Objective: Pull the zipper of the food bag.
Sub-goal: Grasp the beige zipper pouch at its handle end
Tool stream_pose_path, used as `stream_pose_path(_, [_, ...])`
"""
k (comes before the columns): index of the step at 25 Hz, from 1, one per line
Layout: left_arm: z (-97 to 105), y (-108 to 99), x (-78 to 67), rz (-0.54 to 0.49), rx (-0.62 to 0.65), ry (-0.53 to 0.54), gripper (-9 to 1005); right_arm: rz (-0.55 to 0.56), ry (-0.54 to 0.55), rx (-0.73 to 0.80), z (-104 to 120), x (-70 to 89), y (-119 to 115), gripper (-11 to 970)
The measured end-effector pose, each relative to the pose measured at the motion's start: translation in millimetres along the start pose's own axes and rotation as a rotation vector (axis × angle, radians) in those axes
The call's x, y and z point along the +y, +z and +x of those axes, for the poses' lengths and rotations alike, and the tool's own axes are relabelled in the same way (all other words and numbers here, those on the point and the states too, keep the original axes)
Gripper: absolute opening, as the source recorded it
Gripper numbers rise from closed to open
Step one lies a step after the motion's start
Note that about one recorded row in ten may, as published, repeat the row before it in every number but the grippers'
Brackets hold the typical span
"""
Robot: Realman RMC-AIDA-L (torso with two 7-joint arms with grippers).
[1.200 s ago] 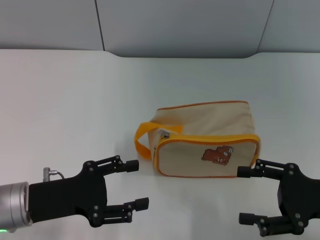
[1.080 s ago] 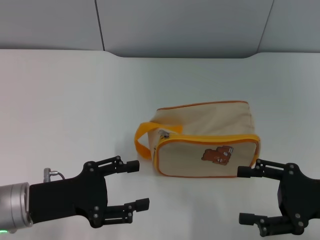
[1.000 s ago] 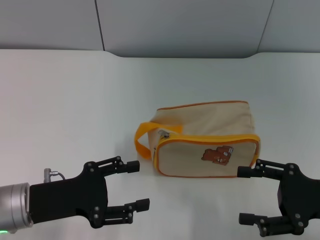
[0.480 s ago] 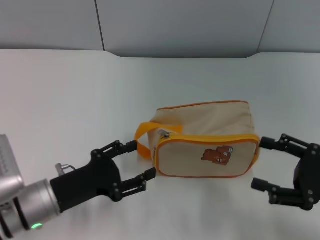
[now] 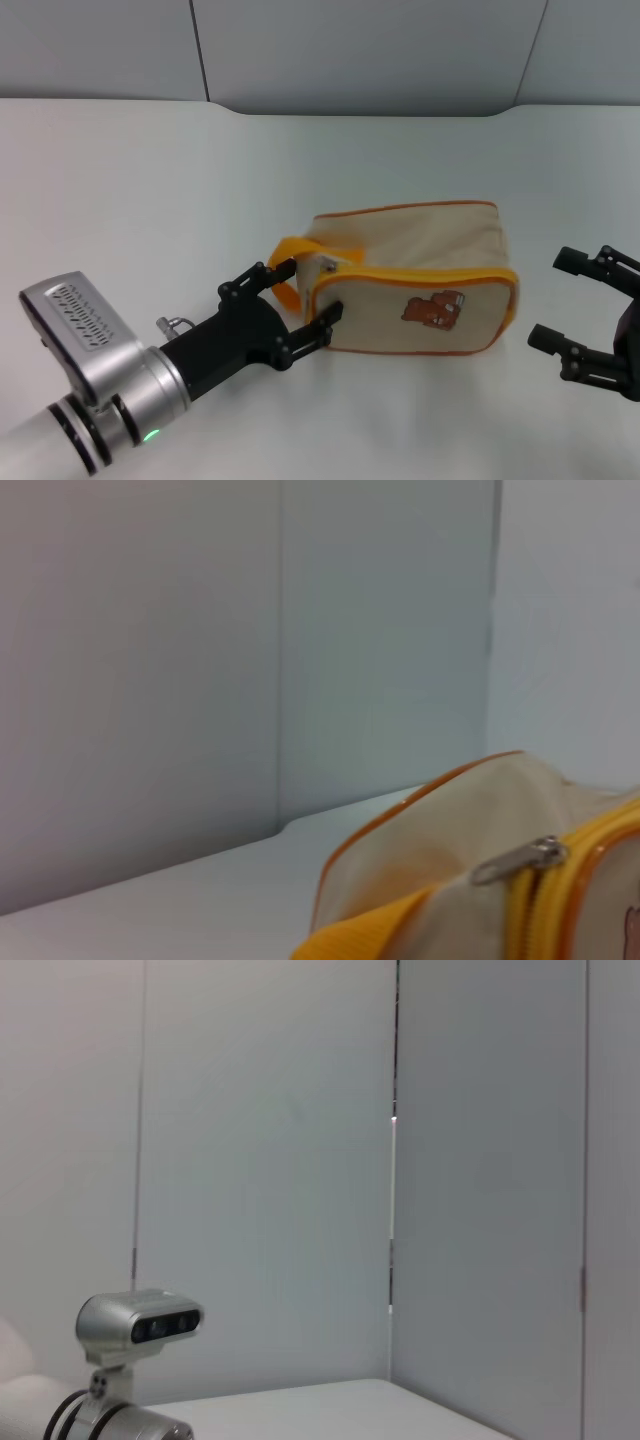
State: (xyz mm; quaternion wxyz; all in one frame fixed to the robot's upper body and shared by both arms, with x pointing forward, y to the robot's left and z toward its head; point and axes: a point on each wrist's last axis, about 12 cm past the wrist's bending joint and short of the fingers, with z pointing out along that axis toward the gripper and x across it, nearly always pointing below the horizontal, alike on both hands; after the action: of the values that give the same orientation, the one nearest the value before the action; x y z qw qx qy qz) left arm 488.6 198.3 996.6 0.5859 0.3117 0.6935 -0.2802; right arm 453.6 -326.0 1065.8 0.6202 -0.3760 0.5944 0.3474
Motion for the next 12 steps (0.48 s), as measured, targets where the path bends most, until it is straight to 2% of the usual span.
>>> stream_pose_path(7, [-0.5,6.4,-8.2,-0.005,-0.004,0.031,714,0.04,-0.018,-0.023,-0.5,1.1,-4.8,814])
stream_pose_path(12, [-1.8,6.4,-10.1,0.017,-0.015,0.043,545,0.064,-0.026,-0.038,-0.9,1.0,-5.3,810])
